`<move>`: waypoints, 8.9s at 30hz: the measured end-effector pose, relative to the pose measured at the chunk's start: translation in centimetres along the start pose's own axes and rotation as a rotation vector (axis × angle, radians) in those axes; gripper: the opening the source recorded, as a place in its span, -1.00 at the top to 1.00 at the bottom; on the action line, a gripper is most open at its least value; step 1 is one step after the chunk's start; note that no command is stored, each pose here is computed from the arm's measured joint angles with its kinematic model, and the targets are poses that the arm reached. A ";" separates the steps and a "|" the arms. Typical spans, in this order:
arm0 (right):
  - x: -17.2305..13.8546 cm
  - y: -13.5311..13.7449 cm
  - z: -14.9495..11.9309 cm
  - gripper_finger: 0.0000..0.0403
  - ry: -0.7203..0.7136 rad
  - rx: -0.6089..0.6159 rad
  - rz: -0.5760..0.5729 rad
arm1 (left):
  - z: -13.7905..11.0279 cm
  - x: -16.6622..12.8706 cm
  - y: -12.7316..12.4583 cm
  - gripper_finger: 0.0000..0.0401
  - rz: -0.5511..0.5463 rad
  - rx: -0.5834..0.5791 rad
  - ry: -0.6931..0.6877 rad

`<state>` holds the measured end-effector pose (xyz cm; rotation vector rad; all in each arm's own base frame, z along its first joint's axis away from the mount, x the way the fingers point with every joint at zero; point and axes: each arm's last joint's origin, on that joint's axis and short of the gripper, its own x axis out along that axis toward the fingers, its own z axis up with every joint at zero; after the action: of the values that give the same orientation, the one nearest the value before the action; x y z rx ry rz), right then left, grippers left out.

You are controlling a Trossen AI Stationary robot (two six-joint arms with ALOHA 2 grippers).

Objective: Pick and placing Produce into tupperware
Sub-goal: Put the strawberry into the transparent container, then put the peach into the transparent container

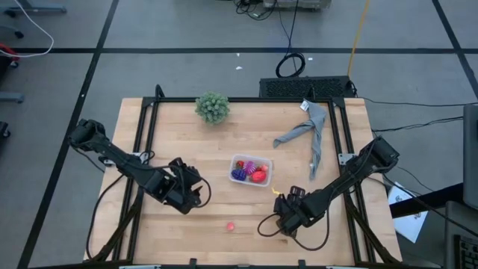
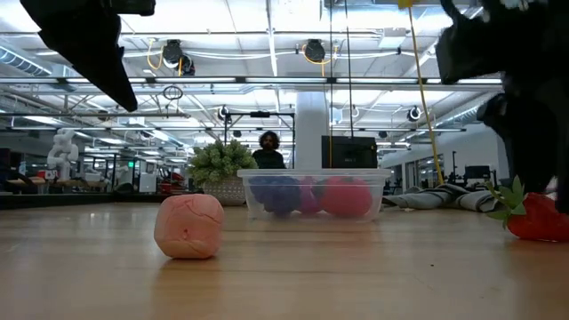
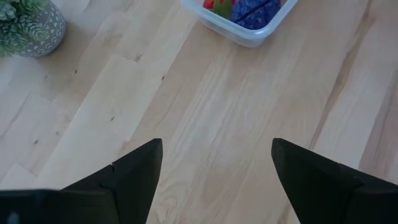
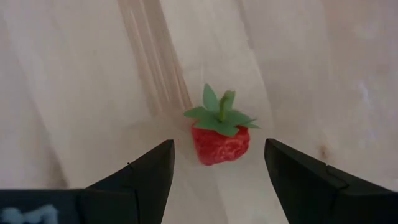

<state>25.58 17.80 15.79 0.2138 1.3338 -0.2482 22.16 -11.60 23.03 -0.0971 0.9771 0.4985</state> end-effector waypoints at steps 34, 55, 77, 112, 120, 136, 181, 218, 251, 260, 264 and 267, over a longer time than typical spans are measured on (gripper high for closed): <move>2.0 -0.7 1.4 -0.20 0.044 -0.041 -0.005 | -0.5 -0.7 -1.1 -0.54 -0.051 0.042 -0.051; 2.0 -0.6 1.5 -0.20 0.034 -0.032 0.012 | -0.5 -0.7 -1.1 -0.54 -0.050 0.042 -0.051; 2.0 -0.6 1.4 0.06 0.039 -0.005 0.007 | -0.5 -0.7 -1.0 -0.54 -0.046 0.041 -0.055; -2.2 -3.7 5.2 0.25 -0.137 -0.020 0.133 | -0.5 -0.7 -1.0 -0.54 -0.033 0.079 -0.062; -5.0 -6.5 9.8 0.25 -0.453 -0.102 0.230 | -0.5 -0.7 -0.9 -0.54 -0.023 0.103 -0.072; -1.5 -11.5 14.9 0.24 -0.617 -0.189 0.101 | -0.5 -0.7 -0.9 -0.54 -0.021 0.125 -0.072; 2.9 -12.7 11.1 0.24 -0.623 -0.136 0.119 | -0.4 -0.7 -0.9 -0.54 -0.015 0.114 -0.080; 2.1 -12.1 11.9 -0.09 -0.738 -0.186 0.174 | -0.4 -0.7 -0.9 -0.54 -0.015 0.115 -0.079; -7.0 -6.8 7.7 -0.09 -0.953 -0.373 0.365 | 1.6 -1.0 -4.7 -0.54 -0.285 -0.052 -0.292; -6.8 -6.1 6.9 -0.09 -0.915 -0.438 0.357 | -0.1 2.6 -9.3 -0.54 -0.325 -0.029 -0.299; -7.0 -6.1 6.9 -0.09 -0.924 -0.446 0.355 | -1.0 4.9 -11.0 -0.54 -0.329 -0.035 -0.296; -7.1 -6.1 6.9 -0.09 -0.931 -0.456 0.350 | -1.6 6.4 -11.8 -0.54 -0.322 -0.029 -0.292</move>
<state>28.61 10.31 24.15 -0.0640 0.3875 0.2438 29.16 -20.18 15.26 -0.1986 0.6515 0.2220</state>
